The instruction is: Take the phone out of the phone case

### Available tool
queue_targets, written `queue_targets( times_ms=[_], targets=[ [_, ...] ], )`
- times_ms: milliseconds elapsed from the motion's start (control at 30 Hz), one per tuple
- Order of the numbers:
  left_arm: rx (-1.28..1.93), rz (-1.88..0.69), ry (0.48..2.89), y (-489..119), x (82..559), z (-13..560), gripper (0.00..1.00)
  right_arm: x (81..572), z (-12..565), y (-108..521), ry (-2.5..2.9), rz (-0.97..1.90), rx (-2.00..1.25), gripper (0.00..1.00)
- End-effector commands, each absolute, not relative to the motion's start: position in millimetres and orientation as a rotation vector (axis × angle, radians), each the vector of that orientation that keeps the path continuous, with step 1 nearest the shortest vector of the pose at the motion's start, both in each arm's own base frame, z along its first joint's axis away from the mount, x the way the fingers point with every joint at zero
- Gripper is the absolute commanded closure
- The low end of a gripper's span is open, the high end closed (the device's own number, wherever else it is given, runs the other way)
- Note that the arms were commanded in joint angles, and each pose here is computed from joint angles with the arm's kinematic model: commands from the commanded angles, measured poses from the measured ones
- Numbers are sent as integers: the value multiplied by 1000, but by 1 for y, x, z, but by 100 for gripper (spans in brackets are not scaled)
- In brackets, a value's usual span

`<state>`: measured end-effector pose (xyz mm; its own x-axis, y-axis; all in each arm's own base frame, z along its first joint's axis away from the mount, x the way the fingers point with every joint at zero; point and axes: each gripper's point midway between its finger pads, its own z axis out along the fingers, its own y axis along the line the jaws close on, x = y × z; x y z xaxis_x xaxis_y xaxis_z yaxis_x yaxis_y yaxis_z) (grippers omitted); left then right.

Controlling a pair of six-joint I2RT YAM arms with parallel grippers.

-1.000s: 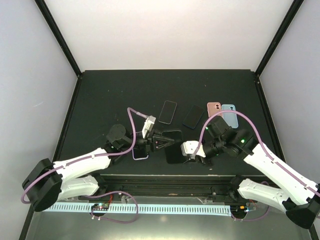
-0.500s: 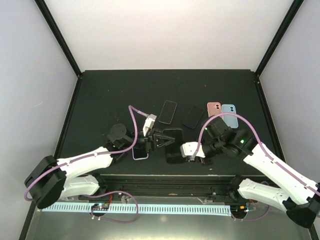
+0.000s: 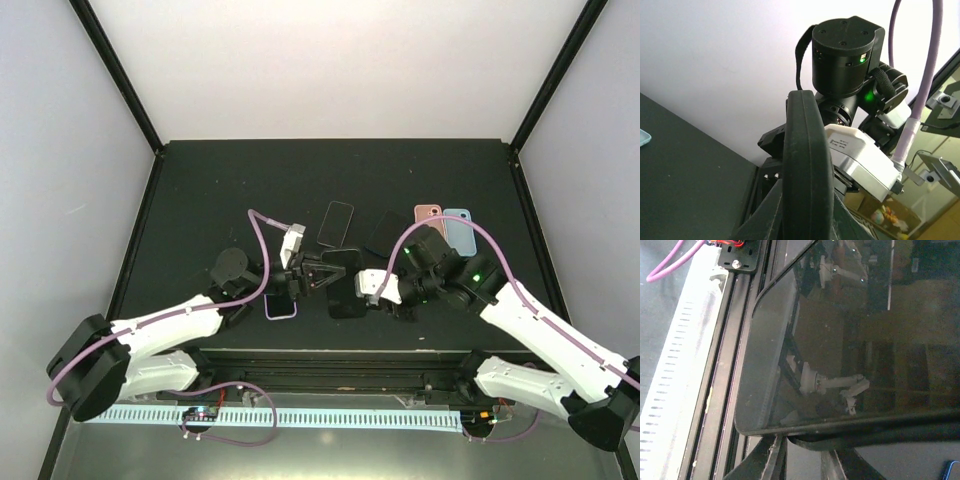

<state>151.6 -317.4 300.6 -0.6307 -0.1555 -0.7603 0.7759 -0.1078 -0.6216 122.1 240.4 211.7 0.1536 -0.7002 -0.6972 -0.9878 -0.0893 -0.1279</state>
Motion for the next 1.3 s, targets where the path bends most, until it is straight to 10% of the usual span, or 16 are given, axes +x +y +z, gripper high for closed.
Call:
queue_targets(
  times_ms=[0, 800, 1100, 1267],
  targets=[
    [780, -1910, 1362, -311, 122, 334, 98, 173, 265, 269, 1497, 591, -1566, 80],
    [694, -1886, 1400, -310, 132, 311, 98, 163, 323, 283, 1486, 1382, -1356, 54],
    [478, -1741, 1506, -307, 169, 294, 97, 144, 319, 276, 1483, 1468, -1349, 94],
    [247, -1511, 1620, -291, 209, 281, 89, 154, 297, 273, 1684, 1429, -1257, 99]
  ],
)
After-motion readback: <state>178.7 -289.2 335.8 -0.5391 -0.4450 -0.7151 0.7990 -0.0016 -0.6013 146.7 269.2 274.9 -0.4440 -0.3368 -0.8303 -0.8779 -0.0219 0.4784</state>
